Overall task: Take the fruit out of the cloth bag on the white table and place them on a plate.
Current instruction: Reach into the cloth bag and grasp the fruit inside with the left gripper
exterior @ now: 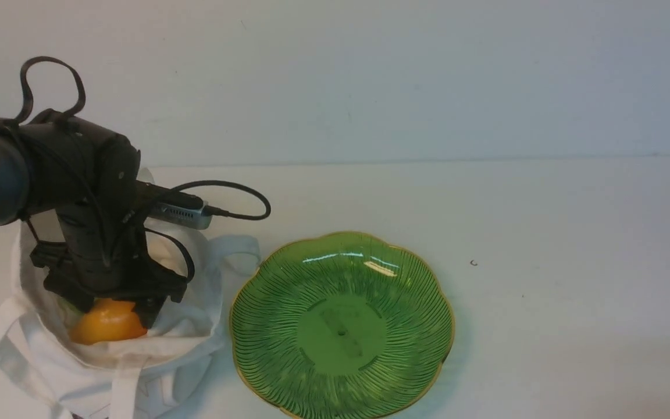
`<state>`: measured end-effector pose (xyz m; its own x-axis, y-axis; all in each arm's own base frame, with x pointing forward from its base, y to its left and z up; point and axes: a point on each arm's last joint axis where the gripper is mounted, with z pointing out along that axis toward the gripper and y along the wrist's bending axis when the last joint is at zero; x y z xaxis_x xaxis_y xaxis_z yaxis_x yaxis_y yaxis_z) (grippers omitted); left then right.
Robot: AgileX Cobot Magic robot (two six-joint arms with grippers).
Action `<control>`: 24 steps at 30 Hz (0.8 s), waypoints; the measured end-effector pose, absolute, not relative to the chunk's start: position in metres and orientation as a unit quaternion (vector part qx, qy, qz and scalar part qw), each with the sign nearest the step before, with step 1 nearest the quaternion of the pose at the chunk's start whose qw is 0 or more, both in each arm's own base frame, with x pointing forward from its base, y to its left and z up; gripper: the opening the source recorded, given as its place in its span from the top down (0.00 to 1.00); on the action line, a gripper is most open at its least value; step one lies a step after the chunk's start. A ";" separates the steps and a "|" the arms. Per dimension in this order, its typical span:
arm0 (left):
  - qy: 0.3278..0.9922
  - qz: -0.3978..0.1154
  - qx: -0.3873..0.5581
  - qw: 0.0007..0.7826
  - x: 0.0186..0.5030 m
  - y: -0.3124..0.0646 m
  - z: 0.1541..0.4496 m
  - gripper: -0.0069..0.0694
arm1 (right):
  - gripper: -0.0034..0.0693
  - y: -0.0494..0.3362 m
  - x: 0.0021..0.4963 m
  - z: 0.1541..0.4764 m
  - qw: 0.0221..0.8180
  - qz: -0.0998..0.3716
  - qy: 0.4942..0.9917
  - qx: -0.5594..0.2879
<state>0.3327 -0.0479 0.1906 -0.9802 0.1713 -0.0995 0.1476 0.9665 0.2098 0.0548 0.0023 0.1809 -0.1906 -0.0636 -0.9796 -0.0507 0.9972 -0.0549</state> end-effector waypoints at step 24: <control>0.987 0.111 0.087 0.081 0.333 -0.047 0.199 0.64 | 0.97 0.002 0.055 0.181 0.635 -0.005 0.772 -0.037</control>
<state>0.3335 -0.0466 0.1985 -0.9720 0.1888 -0.1402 0.1531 0.9605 0.2323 0.0548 0.0023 0.1809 -0.1906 -0.0636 -0.9796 -0.0507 0.9972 -0.0549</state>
